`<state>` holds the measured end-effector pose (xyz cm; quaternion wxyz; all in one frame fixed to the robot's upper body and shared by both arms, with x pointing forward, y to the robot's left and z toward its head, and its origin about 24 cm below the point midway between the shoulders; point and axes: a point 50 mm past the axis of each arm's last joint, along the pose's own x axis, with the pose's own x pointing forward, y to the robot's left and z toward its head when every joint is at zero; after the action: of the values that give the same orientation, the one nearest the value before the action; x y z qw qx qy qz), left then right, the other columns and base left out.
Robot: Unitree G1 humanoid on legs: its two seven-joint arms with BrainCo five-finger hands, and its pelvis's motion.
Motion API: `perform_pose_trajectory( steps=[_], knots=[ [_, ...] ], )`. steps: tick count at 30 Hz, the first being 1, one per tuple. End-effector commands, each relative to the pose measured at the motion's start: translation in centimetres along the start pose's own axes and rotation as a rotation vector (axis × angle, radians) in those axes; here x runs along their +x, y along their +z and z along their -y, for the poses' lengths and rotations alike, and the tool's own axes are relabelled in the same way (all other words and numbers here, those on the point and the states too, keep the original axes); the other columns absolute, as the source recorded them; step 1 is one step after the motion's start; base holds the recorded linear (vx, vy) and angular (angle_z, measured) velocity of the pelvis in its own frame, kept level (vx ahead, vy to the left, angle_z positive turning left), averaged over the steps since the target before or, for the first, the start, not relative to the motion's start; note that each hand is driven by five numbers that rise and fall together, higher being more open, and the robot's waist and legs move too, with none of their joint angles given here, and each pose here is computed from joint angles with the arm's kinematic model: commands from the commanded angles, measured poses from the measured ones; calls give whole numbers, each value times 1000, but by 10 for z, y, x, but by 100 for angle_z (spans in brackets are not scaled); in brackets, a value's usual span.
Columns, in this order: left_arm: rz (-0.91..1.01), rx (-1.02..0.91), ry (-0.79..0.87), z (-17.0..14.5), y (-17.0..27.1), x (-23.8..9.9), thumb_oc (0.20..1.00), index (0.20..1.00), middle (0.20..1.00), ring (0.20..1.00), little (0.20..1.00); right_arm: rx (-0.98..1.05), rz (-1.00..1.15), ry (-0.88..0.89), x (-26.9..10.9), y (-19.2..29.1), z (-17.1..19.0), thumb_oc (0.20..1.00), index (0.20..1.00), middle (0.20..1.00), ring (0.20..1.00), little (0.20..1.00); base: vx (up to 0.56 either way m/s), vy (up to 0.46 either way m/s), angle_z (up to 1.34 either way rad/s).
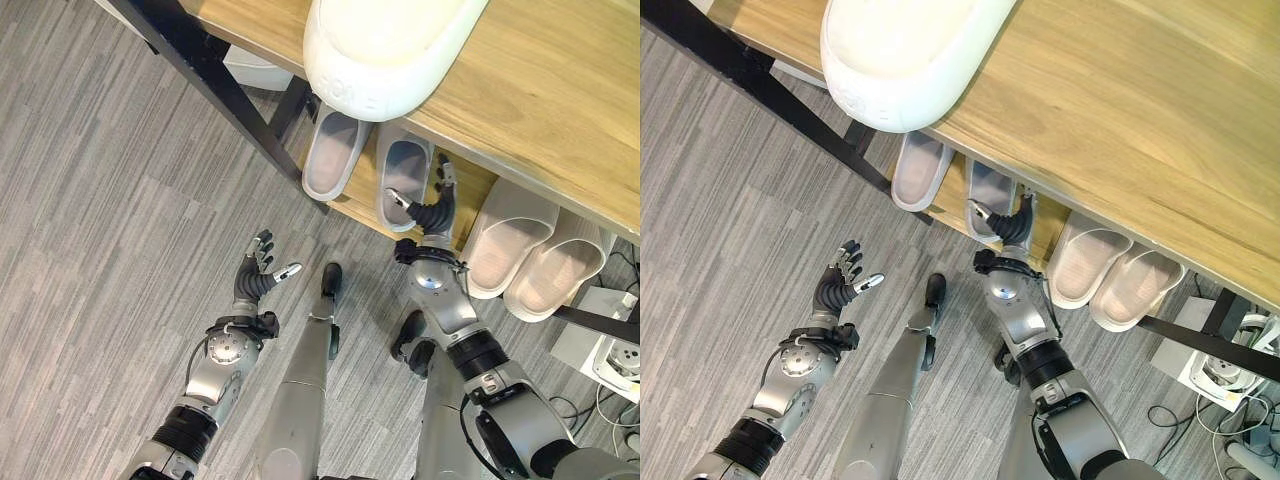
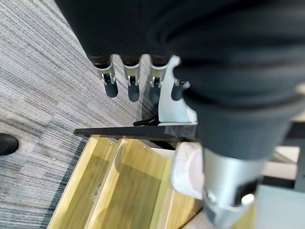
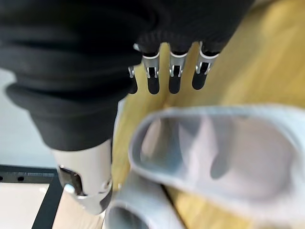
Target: Arrange the slippers neatly on the shoe rack.
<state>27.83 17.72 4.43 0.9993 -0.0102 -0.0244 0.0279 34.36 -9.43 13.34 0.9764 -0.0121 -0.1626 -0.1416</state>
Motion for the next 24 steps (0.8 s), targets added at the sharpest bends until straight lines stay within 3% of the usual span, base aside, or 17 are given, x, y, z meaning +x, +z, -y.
perform_pose_trajectory(
  steps=[1, 6, 15, 24],
  knots=[
    [86, 20, -20, 6, 16, 6, 1000, 1000, 1000, 1000, 1000, 147, 85, 7, 15, 26, 2, 1000, 1000, 1000, 1000, 1000, 0, 0, 0],
    [59, 34, -37, 10, 12, 7, 1000, 1000, 1000, 1000, 1000, 431, -54, 49, 15, 24, -18, 1000, 1000, 1000, 1000, 1000, 0, 0, 0],
    [51, 45, -58, 12, 10, 10, 1000, 1000, 1000, 1000, 1000, 505, -74, 96, 15, 25, -20, 1000, 1000, 1000, 1000, 1000, 0, 0, 0],
    [-3, 45, -106, 15, 2, 11, 1000, 1000, 1000, 1000, 1000, 892, -303, 171, 2, 7, -43, 1000, 1000, 1000, 1000, 1000, 4, -11, 2]
  ],
)
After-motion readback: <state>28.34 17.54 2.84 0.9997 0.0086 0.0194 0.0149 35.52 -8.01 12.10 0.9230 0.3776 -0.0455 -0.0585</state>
